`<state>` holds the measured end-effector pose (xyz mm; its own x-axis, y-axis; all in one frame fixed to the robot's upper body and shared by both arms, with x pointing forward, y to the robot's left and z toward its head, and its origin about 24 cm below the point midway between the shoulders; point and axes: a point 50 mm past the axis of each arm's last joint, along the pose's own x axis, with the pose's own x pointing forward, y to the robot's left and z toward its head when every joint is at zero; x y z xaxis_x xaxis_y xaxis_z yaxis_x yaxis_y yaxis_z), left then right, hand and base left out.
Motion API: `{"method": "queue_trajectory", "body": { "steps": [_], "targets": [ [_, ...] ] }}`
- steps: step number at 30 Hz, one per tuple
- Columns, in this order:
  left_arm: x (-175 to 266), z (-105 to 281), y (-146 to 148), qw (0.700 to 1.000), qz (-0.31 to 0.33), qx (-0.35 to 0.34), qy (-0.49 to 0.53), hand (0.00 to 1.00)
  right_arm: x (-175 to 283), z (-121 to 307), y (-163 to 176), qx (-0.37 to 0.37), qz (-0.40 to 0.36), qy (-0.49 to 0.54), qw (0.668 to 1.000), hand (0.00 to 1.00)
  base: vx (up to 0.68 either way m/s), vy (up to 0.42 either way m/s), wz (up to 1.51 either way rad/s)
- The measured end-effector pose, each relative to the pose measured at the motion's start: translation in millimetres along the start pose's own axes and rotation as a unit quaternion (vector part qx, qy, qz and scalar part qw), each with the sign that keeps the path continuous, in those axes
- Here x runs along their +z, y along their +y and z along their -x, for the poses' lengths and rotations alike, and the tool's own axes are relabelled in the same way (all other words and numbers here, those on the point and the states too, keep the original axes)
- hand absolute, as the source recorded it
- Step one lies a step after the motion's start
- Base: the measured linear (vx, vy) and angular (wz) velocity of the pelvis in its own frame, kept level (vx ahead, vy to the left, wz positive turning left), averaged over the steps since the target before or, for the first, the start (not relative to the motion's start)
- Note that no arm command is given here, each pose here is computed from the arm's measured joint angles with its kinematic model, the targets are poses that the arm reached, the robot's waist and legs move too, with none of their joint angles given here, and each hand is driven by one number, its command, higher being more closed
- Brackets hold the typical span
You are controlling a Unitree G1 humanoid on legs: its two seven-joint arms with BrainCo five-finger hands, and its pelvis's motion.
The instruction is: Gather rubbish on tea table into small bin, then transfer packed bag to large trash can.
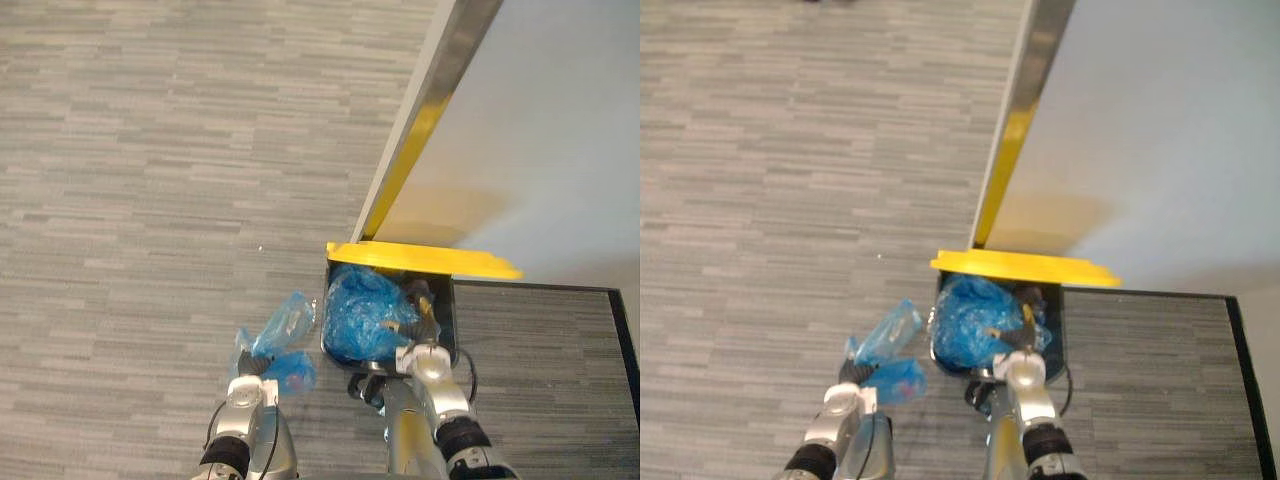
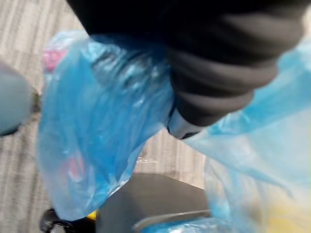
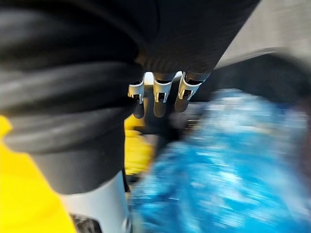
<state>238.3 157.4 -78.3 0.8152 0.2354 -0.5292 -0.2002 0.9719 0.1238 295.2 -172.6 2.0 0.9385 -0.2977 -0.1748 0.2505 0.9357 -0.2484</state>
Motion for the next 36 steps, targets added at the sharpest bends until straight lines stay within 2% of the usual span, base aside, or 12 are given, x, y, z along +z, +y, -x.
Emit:
{"method": "queue_trajectory", "body": {
  "steps": [6,12,17,24,30,36],
  "targets": [
    [23,0,0,0.999,-0.006,-0.005,-0.052,1.00,56,-26,-16,-0.021,0.016,-0.084,0.996,0.00,-0.03,0.000,0.01],
    [50,0,-3,0.994,0.034,-0.017,-0.100,1.00,100,-45,-35,-0.048,0.028,-0.131,0.990,0.00,0.04,0.020,-0.03],
    [84,5,-7,0.984,0.056,-0.036,-0.167,1.00,118,-51,-43,-0.064,-0.003,-0.138,0.988,0.00,0.02,0.018,-0.06],
    [117,24,-26,0.963,0.085,-0.097,-0.237,1.00,140,-56,-47,-0.069,-0.006,-0.158,0.985,0.00,0.00,0.010,-0.02],
    [145,61,-51,0.920,0.148,-0.196,-0.304,1.00,145,-60,-52,-0.067,-0.011,-0.151,0.986,0.00,0.00,0.004,-0.01],
    [168,108,-83,0.858,0.167,-0.320,-0.364,1.00,154,-68,-53,-0.069,-0.022,-0.138,0.988,0.00,-0.01,0.035,-0.08]
  ]
}}
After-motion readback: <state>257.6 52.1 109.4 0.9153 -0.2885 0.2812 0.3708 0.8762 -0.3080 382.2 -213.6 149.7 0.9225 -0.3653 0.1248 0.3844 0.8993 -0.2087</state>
